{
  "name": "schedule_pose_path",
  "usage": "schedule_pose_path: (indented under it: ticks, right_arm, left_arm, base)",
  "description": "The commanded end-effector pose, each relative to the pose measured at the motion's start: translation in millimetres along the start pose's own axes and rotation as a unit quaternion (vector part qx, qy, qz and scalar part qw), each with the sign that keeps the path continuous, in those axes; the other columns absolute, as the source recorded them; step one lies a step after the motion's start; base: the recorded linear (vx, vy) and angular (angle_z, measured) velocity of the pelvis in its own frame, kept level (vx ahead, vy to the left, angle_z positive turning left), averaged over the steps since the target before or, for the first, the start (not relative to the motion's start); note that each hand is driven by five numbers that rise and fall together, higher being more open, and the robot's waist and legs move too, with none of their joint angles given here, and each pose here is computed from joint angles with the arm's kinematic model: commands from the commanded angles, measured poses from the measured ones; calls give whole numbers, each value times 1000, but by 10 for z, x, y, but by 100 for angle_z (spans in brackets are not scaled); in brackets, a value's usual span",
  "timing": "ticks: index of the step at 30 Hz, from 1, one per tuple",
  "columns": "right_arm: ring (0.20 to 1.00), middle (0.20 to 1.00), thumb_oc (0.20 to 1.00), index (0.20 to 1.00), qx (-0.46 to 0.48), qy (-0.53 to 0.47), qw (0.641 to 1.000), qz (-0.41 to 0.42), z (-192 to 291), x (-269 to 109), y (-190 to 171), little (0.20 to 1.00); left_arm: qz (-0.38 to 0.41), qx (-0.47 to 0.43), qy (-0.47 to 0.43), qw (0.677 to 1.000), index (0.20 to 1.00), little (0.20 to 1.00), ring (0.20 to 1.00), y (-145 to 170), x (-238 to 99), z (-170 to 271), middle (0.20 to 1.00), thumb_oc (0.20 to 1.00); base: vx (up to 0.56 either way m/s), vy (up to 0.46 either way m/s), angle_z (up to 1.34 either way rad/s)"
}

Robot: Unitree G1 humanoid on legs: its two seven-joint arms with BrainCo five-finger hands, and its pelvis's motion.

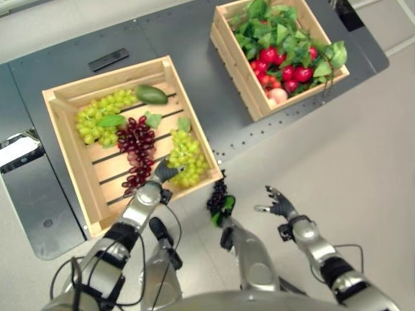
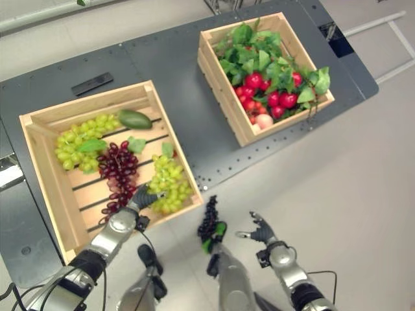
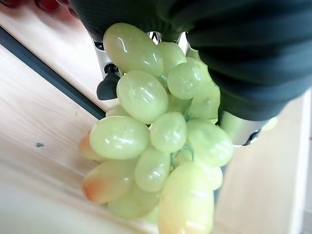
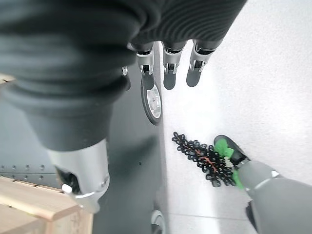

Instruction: Pick up the fruits from the basket on one side to the basket on the other side

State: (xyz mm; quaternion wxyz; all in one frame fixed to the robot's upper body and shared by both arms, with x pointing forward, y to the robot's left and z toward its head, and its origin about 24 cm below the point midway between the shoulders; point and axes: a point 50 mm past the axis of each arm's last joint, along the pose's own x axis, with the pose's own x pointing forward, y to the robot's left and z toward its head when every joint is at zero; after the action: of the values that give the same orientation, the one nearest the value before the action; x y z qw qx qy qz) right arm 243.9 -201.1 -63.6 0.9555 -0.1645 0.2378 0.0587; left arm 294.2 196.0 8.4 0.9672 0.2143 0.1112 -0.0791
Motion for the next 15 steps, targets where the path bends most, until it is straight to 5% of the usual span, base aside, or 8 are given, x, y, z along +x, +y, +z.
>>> schedule_pose_path:
  ticks: [1, 15]
  right_arm:
    - [1000, 1000, 1000, 1000, -7, -29, 999, -11, 51, -49, -161, 1000]
    - [1000, 1000, 1000, 1000, -9, -26, 1000, -2, -51, -134, -209, 1000]
  left_arm:
    - [-29, -39, -89, 995, 200, 200, 200, 7, -119, 252, 200, 200]
    - [-57, -87, -149, 983, 200, 200, 200, 251, -673, 277, 200, 200]
  base:
    - [-11, 14, 7]
    - [-3, 3, 5]
